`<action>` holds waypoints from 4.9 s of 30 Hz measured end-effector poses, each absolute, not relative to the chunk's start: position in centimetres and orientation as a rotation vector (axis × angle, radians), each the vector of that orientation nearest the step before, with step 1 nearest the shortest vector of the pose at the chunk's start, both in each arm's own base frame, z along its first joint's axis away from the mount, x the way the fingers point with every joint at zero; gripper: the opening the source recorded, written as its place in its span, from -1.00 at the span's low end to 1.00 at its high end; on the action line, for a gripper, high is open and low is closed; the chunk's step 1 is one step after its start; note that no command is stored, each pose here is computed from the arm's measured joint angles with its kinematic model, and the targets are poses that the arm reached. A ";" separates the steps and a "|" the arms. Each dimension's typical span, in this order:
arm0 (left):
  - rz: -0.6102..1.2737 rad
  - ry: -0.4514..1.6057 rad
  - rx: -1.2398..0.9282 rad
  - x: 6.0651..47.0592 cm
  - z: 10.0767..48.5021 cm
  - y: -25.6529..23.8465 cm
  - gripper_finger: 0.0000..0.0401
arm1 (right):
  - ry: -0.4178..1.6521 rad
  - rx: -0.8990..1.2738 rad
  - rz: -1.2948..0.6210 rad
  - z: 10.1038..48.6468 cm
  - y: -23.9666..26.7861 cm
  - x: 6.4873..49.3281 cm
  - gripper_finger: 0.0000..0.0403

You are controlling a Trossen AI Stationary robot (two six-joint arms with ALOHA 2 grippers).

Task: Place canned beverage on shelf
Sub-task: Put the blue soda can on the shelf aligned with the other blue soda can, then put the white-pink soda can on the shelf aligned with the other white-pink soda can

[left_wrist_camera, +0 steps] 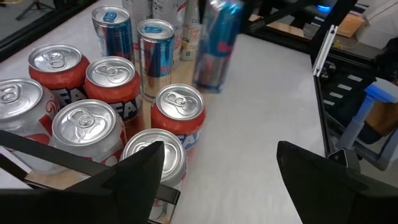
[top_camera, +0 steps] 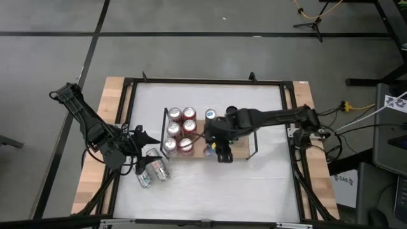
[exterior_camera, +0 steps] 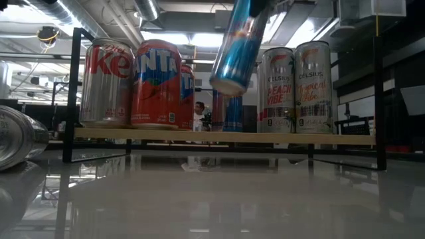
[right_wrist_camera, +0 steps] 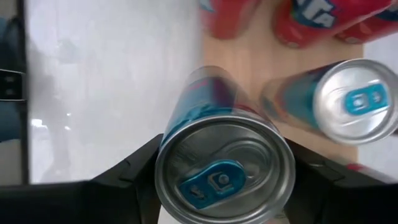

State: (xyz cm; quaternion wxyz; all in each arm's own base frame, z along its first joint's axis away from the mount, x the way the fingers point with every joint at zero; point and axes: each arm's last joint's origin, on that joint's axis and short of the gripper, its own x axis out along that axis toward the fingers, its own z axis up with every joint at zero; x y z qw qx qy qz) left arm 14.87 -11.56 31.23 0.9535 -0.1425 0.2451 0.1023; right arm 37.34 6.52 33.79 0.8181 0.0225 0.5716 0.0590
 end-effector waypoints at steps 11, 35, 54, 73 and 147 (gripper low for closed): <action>0.214 0.490 -0.260 14.9 31.2 -11.5 0.52 | 1.266 -0.062 0.161 31.5 5.5 39.0 0.19; 0.217 0.487 -0.260 14.9 31.3 -11.5 0.52 | 1.353 -0.097 0.165 28.8 5.6 40.2 0.20; 0.217 0.487 -0.260 14.9 31.3 -11.5 0.52 | 1.309 -0.094 0.167 28.7 5.7 40.7 0.20; 0.217 0.487 -0.260 14.9 31.3 -11.5 0.52 | 1.297 -0.094 0.167 28.7 5.7 40.8 0.20; 0.586 1.164 -1.415 15.3 25.7 -17.2 0.52 | 1.157 -0.293 0.114 39.0 12.0 29.3 0.69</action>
